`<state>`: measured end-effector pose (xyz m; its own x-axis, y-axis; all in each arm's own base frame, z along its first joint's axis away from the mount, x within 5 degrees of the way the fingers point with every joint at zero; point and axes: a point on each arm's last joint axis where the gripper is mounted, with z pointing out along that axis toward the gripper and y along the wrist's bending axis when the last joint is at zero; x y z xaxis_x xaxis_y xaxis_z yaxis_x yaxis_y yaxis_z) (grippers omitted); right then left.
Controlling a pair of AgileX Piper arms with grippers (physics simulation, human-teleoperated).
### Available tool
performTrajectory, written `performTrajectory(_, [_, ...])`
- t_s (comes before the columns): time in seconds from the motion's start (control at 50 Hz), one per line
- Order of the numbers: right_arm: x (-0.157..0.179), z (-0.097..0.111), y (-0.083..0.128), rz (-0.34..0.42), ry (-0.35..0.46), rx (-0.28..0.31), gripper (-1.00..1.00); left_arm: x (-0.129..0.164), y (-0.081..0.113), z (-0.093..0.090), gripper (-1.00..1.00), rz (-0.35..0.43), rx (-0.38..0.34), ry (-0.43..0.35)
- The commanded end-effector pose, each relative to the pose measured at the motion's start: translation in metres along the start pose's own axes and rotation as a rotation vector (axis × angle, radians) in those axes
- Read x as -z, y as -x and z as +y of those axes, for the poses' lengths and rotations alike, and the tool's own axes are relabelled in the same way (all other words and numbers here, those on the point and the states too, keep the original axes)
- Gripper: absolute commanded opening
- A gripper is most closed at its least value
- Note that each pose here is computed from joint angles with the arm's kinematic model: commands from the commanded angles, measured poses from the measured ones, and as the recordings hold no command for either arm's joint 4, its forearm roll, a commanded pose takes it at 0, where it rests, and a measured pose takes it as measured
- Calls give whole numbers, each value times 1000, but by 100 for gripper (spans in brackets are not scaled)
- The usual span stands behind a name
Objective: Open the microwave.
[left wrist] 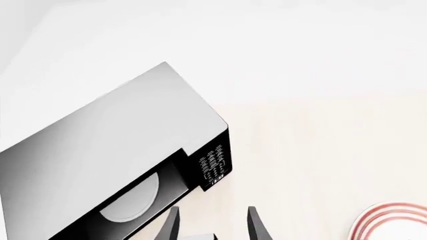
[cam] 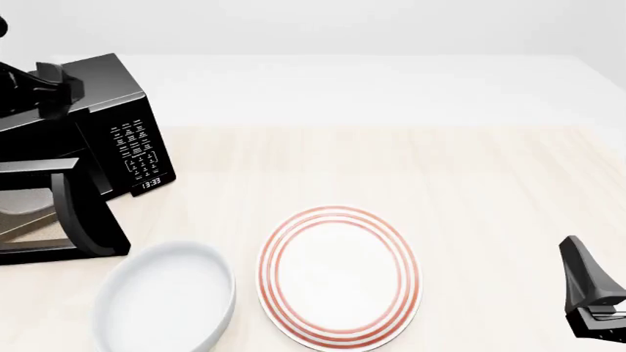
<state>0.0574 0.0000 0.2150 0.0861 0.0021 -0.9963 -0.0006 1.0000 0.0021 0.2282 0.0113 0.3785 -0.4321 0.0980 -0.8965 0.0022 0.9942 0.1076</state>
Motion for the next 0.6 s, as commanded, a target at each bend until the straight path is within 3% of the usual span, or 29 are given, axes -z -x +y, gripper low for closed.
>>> performTrajectory(0.02, [0, 0, 0, 0, 0, 0, 100, -16, -2, 2, 100, 57, -1, 3])
performTrajectory(0.6, [0, 0, 0, 0, 0, 0, 100, -60, -20, 25, 100, 146, 23, 69])
